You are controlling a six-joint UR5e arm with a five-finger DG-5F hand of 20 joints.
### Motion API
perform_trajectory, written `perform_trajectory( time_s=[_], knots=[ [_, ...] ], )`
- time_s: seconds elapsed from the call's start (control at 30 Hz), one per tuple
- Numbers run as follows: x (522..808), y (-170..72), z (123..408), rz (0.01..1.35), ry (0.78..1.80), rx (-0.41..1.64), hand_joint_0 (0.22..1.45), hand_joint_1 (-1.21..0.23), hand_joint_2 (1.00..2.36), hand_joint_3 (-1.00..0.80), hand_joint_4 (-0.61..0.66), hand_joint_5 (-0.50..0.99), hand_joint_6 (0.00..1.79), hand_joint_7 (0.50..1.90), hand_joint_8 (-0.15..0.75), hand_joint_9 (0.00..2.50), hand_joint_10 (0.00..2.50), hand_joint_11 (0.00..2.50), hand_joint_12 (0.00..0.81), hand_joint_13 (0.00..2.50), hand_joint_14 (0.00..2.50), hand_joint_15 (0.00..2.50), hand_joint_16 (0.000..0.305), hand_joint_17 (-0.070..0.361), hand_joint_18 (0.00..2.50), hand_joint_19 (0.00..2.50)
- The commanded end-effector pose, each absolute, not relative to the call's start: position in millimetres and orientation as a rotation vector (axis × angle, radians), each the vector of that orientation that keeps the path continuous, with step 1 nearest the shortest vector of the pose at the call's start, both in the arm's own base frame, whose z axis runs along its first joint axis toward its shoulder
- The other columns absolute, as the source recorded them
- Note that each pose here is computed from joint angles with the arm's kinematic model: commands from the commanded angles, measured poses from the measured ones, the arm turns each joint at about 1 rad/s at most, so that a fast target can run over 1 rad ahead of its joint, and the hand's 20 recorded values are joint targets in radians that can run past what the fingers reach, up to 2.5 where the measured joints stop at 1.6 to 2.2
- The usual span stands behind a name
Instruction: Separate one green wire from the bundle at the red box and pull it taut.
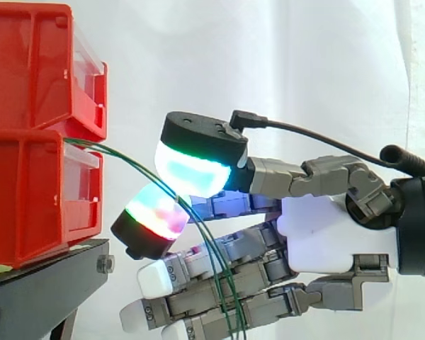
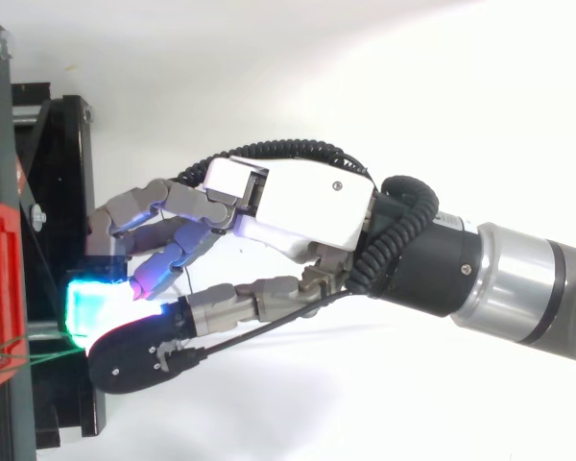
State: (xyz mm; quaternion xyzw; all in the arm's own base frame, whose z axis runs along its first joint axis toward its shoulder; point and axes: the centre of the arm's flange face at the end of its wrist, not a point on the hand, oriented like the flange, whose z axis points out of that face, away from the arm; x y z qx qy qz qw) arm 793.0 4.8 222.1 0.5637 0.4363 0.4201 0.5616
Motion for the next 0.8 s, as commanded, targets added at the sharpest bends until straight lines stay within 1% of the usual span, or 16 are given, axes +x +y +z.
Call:
perform_trajectory(
  time_s=[0.0, 0.07, 0.17, 0.27, 0.3, 0.37, 0.4, 0.43, 0.47, 0.5, 0.53, 0.57, 0.67, 0.77],
  knots=[
    [793.6, 4.3, 226.1, 0.988, 1.029, 1.330, 0.58, -0.55, 1.01, -0.40, 0.11, -0.08, 0.80, 1.07, 0.239, 1.08, 0.01, 0.24, 0.312, 0.56, 0.01, 0.15, 0.046, 0.103, 0.43, 0.33],
    [793.6, 4.3, 227.8, 0.985, 1.034, 1.335, 0.58, -0.53, 1.01, -0.43, 0.12, -0.08, 0.80, 1.06, 0.242, 1.09, 0.01, 0.24, 0.311, 0.56, 0.01, 0.15, 0.046, 0.103, 0.43, 0.33],
    [793.0, 4.1, 228.6, 0.982, 1.039, 1.343, 0.55, -0.51, 1.00, -0.50, 0.11, -0.08, 0.78, 1.08, 0.248, 1.09, 0.01, 0.24, 0.316, 0.57, 0.01, 0.15, 0.047, 0.105, 0.44, 0.33],
    [792.7, 4.0, 227.0, 0.982, 1.040, 1.350, 0.51, -0.58, 1.00, -0.50, 0.12, -0.07, 0.77, 1.11, 0.262, 1.10, 0.01, 0.24, 0.330, 0.59, 0.01, 0.15, 0.049, 0.111, 0.46, 0.32],
    [792.2, 3.9, 227.9, 0.981, 1.042, 1.350, 0.50, -0.63, 1.00, -0.50, 0.12, -0.07, 0.76, 1.12, 0.266, 1.10, 0.01, 0.24, 0.334, 0.59, 0.01, 0.15, 0.050, 0.113, 0.46, 0.31],
    [792.1, 3.9, 227.8, 0.980, 1.043, 1.351, 0.49, -0.64, 1.00, -0.50, 0.12, -0.07, 0.77, 1.12, 0.266, 1.10, 0.01, 0.24, 0.335, 0.59, 0.01, 0.15, 0.051, 0.114, 0.47, 0.32],
    [792.2, 3.9, 226.6, 0.979, 1.044, 1.352, 0.49, -0.68, 1.00, -0.50, 0.13, -0.08, 0.78, 1.09, 0.269, 1.09, 0.01, 0.24, 0.338, 0.60, 0.01, 0.15, 0.051, 0.115, 0.47, 0.31],
    [792.2, 3.9, 226.6, 0.979, 1.044, 1.352, 0.48, -0.73, 1.00, -0.50, 0.13, -0.09, 0.79, 1.08, 0.271, 1.09, 0.01, 0.24, 0.340, 0.60, 0.01, 0.15, 0.051, 0.116, 0.48, 0.32],
    [792.2, 3.9, 226.6, 0.979, 1.044, 1.352, 0.48, -0.74, 1.00, -0.50, 0.14, -0.09, 0.79, 1.07, 0.271, 1.08, 0.01, 0.24, 0.340, 0.60, 0.01, 0.15, 0.051, 0.116, 0.48, 0.32],
    [792.2, 3.9, 226.6, 0.979, 1.044, 1.352, 0.49, -0.79, 1.00, -0.50, 0.14, -0.10, 0.80, 1.07, 0.265, 1.07, 0.01, 0.24, 0.339, 0.59, 0.01, 0.15, 0.051, 0.115, 0.48, 0.32],
    [792.4, 4.0, 228.5, 0.981, 1.042, 1.350, 0.49, -0.79, 1.00, -0.50, 0.14, -0.10, 0.80, 1.07, 0.265, 1.07, 0.01, 0.24, 0.339, 0.59, 0.01, 0.15, 0.051, 0.115, 0.48, 0.32],
    [792.4, 4.0, 228.5, 0.981, 1.042, 1.350, 0.50, -0.84, 1.00, -0.50, 0.13, -0.11, 0.82, 1.03, 0.256, 1.05, 0.01, 0.25, 0.332, 0.59, 0.01, 0.15, 0.050, 0.112, 0.47, 0.33],
    [792.1, 3.8, 227.8, 0.979, 1.042, 1.351, 0.51, -0.86, 1.00, -0.50, 0.13, -0.12, 0.84, 1.02, 0.251, 1.03, 0.01, 0.27, 0.329, 0.58, 0.01, 0.15, 0.049, 0.111, 0.46, 0.32],
    [792.1, 3.8, 226.6, 0.978, 1.043, 1.352, 0.52, -0.86, 1.00, -0.50, 0.13, -0.13, 0.85, 0.98, 0.239, 1.06, 0.01, 0.38, 0.326, 0.59, 0.01, 0.17, 0.049, 0.110, 0.47, 0.32]
  ],
)
